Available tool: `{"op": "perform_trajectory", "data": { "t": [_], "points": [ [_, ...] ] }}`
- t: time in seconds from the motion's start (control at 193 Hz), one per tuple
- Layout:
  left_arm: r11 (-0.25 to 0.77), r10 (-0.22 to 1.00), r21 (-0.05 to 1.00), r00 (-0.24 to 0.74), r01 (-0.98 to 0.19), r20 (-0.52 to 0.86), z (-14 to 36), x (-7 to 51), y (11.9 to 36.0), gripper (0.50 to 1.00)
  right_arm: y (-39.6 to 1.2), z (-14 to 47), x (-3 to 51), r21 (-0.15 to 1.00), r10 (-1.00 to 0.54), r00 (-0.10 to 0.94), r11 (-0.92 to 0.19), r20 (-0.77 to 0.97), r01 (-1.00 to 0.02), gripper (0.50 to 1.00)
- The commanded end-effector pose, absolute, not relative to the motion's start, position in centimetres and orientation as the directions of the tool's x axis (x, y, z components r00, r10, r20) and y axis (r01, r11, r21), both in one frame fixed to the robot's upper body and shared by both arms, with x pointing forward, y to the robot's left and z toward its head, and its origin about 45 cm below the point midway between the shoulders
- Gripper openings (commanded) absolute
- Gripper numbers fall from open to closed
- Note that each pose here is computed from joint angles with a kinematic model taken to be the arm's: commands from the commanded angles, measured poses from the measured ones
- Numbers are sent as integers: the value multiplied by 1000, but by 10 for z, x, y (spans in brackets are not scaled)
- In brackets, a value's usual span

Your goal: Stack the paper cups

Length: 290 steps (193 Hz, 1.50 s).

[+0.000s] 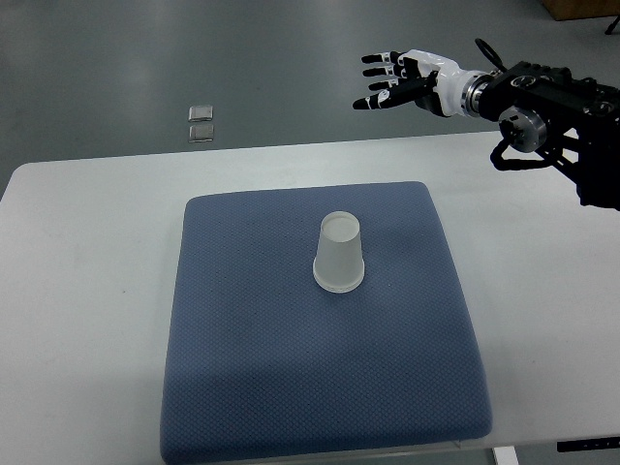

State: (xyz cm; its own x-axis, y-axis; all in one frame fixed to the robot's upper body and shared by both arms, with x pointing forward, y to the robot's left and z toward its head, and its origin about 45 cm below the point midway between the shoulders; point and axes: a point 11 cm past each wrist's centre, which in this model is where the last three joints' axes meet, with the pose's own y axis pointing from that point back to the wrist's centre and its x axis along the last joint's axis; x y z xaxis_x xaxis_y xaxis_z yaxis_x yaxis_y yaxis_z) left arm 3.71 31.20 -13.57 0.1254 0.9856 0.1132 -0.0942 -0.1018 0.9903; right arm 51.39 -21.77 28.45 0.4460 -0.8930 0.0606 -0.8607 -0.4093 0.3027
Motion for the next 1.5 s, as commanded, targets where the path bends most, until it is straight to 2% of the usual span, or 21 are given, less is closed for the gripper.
{"op": "perform_trajectory", "data": {
  "t": [0.0, 0.249, 0.611, 0.865, 1.227, 1.496],
  "points": [
    [-100, 986, 990, 126, -95, 112, -136, 37, 312, 1000, -232, 273, 512, 262, -925, 364, -379, -109, -887, 907],
    [-97, 986, 991, 126, -95, 109, -136, 37, 310, 1000, -243, 255, 509, 160, -895, 242, -319, -375, -934, 919],
    [-99, 986, 991, 126, -93, 110, -136, 37, 311, 1000, -242, 222, 496, 182, -853, 171, -293, -493, -939, 921],
    [-97, 986, 991, 126, -95, 109, -136, 37, 310, 1000, -254, 200, 491, 178, -712, 32, -218, -701, -960, 921],
    [-96, 986, 991, 126, -93, 107, -136, 36, 310, 1000, -271, 186, 483, 140, -633, -11, -154, -774, -978, 924],
    [-94, 986, 991, 128, -92, 106, -136, 36, 309, 1000, -273, 174, 474, 133, -593, -10, -165, -805, -977, 926]
  ]
}}
